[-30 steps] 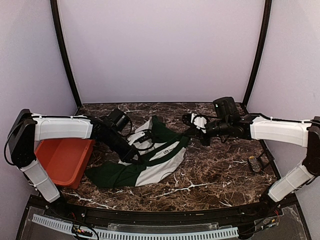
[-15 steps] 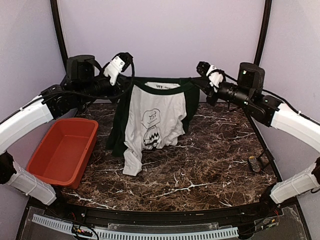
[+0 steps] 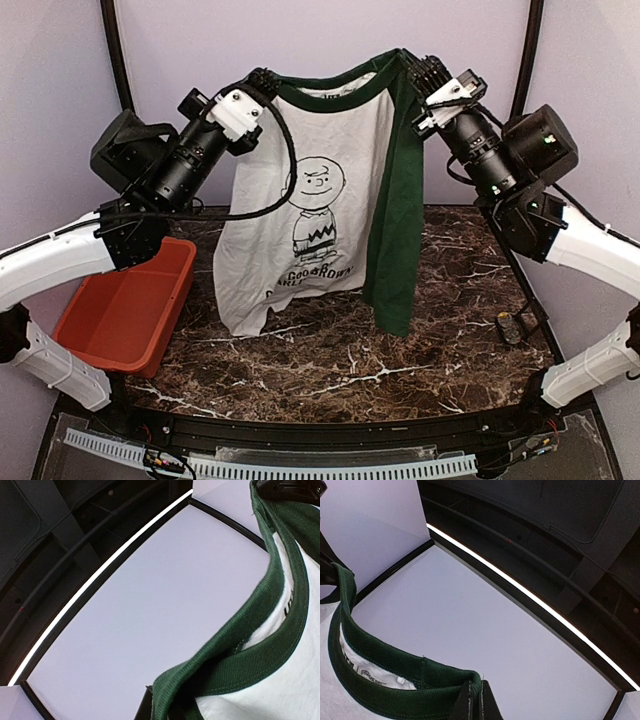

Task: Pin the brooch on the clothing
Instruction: Pick up the crumped clothing from the center of the board, then flatten out the crumpled clothing at the center of the board.

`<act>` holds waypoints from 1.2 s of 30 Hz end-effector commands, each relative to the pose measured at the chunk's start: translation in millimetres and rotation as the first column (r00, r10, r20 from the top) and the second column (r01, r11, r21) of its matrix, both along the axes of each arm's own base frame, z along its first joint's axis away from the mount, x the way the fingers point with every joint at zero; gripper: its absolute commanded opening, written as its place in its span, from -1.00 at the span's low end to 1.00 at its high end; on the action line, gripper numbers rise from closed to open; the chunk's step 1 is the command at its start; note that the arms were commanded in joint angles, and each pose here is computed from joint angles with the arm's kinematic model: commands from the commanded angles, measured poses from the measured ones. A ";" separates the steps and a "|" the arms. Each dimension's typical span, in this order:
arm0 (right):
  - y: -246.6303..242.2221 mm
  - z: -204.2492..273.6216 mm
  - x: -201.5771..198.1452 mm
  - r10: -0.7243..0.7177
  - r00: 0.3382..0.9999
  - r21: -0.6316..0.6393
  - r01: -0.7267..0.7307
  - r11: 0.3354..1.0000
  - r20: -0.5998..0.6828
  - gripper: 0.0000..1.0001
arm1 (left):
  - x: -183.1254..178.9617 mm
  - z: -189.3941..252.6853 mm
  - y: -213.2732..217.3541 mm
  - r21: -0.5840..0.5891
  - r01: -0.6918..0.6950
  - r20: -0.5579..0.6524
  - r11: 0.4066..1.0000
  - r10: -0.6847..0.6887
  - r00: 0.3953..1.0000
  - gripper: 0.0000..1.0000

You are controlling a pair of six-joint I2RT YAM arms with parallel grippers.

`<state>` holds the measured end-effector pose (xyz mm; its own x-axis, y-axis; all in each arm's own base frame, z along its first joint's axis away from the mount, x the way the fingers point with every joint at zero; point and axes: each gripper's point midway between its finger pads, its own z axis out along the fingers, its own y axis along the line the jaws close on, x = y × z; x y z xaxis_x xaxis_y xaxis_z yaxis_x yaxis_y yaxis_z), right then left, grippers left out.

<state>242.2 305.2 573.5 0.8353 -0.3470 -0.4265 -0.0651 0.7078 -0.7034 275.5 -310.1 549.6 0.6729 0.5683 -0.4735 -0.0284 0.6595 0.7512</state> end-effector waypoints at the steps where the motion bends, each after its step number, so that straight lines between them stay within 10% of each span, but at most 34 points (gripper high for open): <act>1: -46.0 56.7 -47.4 -0.140 0.961 0.214 0.089 0.973 0.238 -1.00 | -59.3 71.9 64.7 -0.227 -0.031 0.311 0.973 0.103 0.945 -0.99; 12: -47.6 96.8 -87.0 -0.067 0.939 0.229 -0.012 0.973 0.336 -1.00 | -101.2 115.9 83.5 -0.356 -0.182 0.606 0.916 0.375 0.702 -0.99; 19: -33.7 61.8 22.2 -0.220 0.968 0.186 0.196 0.963 0.119 -1.00 | -27.8 99.0 114.3 -0.403 -0.287 0.370 0.869 0.442 0.817 -0.99; 28: -60.4 -111.6 246.8 -0.397 0.862 -0.034 0.408 0.912 -0.315 -1.00 | 175.5 -91.3 131.3 -0.084 -0.659 0.008 0.748 0.661 0.750 -0.99; 36: -64.5 -277.1 367.0 -0.630 0.699 -0.286 0.561 0.777 -0.338 -1.00 | 278.0 -324.7 108.2 0.362 -0.621 -0.158 0.695 0.702 0.695 -0.99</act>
